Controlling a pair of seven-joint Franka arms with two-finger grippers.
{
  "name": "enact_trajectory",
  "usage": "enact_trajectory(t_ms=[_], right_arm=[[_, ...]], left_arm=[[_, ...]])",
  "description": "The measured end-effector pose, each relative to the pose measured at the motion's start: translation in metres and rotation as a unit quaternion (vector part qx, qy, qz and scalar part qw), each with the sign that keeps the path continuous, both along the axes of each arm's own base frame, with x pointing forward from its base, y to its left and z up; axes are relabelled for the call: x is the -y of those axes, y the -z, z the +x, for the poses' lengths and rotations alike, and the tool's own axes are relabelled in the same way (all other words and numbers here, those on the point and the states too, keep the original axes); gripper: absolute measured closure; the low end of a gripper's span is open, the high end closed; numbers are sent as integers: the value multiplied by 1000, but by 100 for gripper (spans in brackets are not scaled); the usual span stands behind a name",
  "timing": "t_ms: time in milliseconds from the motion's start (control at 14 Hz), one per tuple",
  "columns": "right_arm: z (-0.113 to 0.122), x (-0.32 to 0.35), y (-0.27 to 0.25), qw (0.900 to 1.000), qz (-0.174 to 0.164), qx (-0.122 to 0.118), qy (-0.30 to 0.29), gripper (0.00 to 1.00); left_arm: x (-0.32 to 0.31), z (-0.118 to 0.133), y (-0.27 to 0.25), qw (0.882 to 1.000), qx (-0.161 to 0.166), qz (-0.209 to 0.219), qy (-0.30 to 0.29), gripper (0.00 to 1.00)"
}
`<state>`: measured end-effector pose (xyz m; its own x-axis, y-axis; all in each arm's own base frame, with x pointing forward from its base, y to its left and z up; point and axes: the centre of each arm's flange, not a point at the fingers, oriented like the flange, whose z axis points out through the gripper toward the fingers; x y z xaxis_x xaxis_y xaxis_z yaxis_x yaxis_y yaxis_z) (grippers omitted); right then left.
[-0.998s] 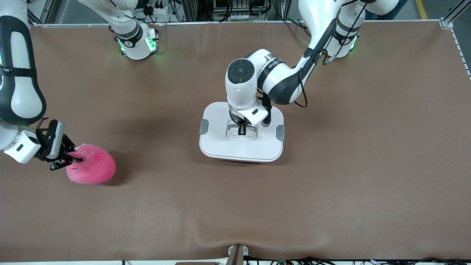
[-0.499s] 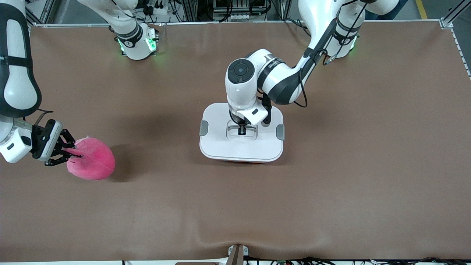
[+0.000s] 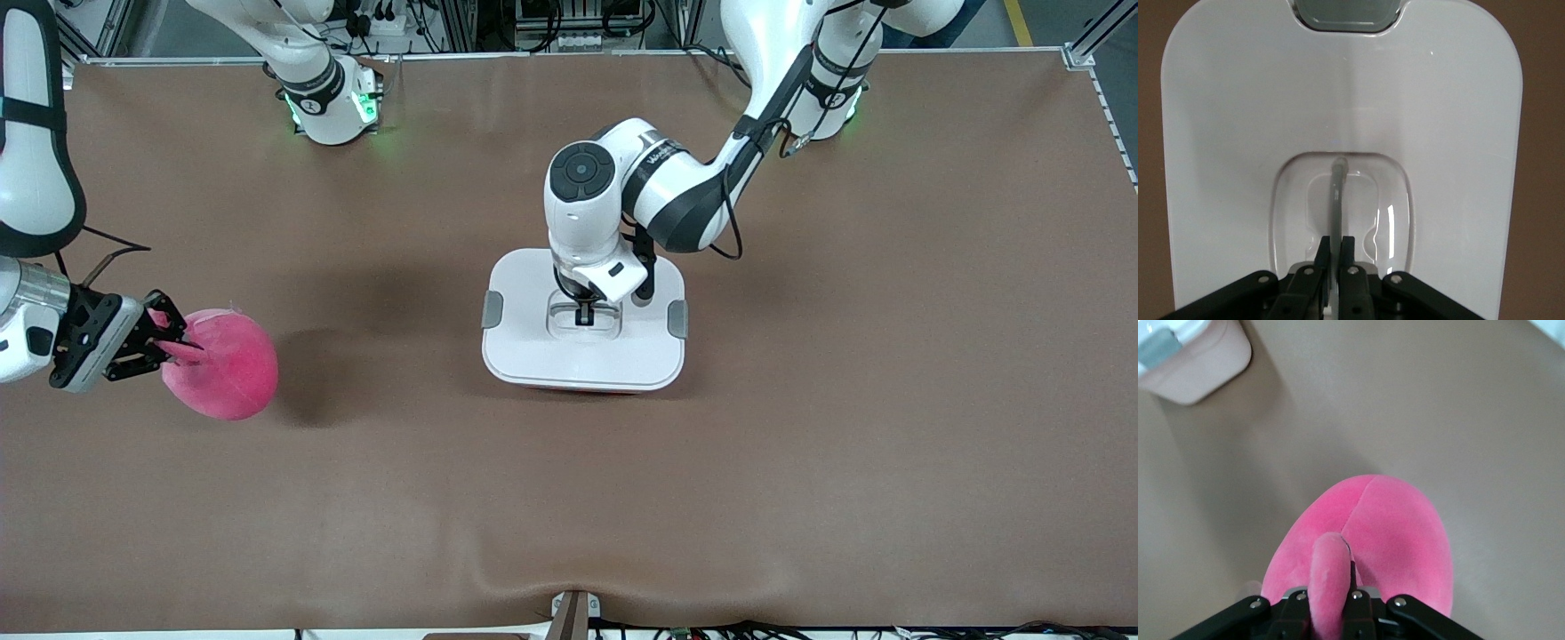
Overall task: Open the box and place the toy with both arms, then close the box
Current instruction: 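Lift the lid with the left gripper while the right gripper carries the toy over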
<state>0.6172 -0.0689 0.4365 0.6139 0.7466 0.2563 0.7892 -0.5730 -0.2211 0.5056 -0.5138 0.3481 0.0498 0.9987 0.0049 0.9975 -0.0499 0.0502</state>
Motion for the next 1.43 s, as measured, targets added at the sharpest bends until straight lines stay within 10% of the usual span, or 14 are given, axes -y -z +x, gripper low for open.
enact_trajectory(t_ms=[499,1425], right_arm=[[0,-36,-21,989,1,-78,125,89],[-4,-64,-37,966,-4,-128,225,89]], left_arm=[[0,0,-1,1000,0,0,2,93],[-3,-2,-36,1000,11,-7,14,93]])
